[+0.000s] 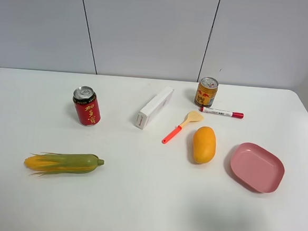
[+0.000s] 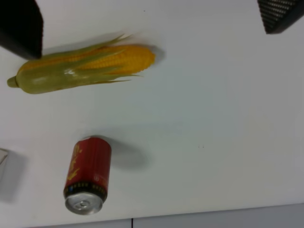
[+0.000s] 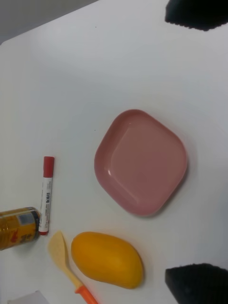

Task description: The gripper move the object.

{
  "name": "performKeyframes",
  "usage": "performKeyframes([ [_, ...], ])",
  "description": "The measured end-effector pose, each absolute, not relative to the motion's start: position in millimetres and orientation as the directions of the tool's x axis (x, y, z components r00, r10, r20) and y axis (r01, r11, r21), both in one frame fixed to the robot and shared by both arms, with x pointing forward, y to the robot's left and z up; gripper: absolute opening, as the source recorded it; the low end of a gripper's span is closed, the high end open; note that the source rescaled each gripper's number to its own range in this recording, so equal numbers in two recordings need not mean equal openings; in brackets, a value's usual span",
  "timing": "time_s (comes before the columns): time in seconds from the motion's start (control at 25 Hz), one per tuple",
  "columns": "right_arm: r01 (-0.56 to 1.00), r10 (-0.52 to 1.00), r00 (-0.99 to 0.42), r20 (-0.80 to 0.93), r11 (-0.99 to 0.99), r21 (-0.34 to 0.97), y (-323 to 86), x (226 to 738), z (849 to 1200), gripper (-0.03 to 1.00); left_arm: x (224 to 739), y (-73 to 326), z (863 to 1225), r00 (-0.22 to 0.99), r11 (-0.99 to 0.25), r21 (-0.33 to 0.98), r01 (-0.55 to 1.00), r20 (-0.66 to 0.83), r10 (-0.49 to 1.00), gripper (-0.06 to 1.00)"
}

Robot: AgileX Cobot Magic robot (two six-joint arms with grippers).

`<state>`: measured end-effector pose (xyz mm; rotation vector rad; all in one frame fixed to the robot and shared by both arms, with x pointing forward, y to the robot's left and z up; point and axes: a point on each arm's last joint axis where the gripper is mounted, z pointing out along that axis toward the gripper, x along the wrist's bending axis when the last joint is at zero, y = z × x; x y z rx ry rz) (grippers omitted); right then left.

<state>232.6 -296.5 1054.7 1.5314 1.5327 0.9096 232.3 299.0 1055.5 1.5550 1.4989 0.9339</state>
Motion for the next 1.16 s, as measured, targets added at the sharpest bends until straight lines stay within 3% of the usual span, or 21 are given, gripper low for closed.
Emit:
performKeyframes([
  [1.16,0.448,0.999,0.021,-0.035,0.022,0.894,-296.5,232.6,1054.7,1.00,232.3,299.0,1055.5,0.040,-0.013,0.900,0.436,-0.005,0.999,1.00],
])
